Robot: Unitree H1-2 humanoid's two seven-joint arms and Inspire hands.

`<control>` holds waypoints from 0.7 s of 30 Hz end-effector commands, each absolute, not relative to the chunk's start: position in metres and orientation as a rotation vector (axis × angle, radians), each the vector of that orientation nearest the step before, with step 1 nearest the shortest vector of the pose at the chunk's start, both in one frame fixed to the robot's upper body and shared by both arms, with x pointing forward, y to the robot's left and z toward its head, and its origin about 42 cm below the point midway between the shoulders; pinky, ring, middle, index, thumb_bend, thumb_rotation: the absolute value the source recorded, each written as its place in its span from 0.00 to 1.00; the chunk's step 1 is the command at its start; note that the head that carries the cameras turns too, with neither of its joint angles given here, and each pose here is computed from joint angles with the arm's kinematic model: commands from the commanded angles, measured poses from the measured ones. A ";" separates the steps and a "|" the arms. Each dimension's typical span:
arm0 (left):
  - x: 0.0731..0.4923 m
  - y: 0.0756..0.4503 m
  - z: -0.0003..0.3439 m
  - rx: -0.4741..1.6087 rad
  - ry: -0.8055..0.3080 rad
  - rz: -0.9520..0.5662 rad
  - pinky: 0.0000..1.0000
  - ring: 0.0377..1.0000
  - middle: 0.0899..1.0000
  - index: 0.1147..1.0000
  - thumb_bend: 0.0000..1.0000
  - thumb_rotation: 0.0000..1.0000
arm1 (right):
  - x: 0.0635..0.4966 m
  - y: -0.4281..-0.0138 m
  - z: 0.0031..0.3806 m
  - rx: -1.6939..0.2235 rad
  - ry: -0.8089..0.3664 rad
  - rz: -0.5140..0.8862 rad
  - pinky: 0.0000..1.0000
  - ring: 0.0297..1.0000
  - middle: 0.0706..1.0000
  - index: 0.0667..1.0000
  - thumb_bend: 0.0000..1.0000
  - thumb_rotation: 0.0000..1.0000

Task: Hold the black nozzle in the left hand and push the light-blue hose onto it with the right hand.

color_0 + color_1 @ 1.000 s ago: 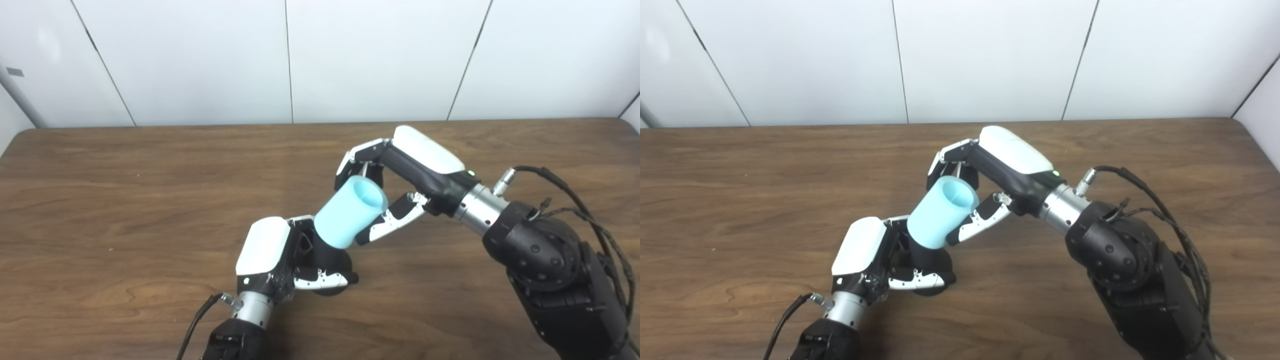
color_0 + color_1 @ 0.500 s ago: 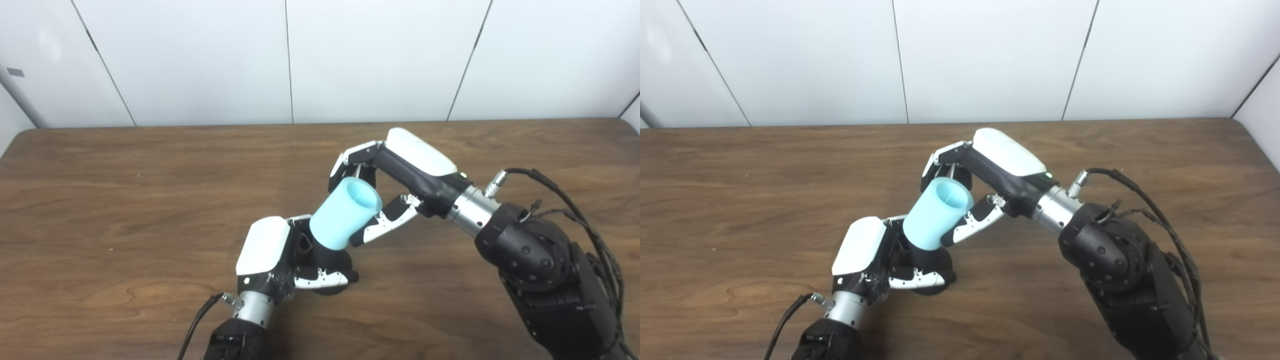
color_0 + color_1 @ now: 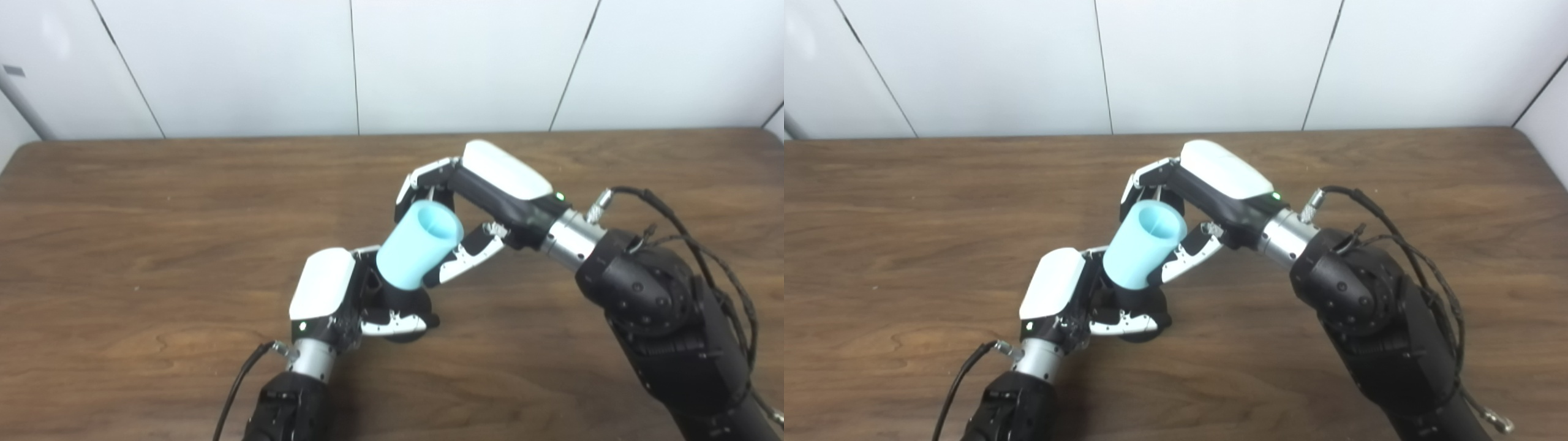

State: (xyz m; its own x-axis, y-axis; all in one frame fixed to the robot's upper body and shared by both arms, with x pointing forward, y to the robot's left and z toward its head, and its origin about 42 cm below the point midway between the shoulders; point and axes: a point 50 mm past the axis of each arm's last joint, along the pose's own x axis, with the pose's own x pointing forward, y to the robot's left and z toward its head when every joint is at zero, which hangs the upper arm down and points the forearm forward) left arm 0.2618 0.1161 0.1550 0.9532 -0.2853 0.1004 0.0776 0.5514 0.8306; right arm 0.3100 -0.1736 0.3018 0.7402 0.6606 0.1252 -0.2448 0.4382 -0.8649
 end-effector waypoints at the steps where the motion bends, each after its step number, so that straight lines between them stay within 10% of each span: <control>1: 0.258 0.108 0.150 0.970 -0.232 -0.245 0.45 0.47 0.40 0.44 0.52 0.00 | 0.310 -0.170 0.317 -0.973 -0.541 0.602 0.36 0.38 0.46 0.48 0.52 0.00; 21: 0.256 0.106 0.147 0.959 -0.218 -0.237 0.44 0.48 0.41 0.44 0.52 0.00 | 0.312 -0.172 0.342 -1.065 -0.500 0.637 0.34 0.37 0.45 0.51 0.51 0.00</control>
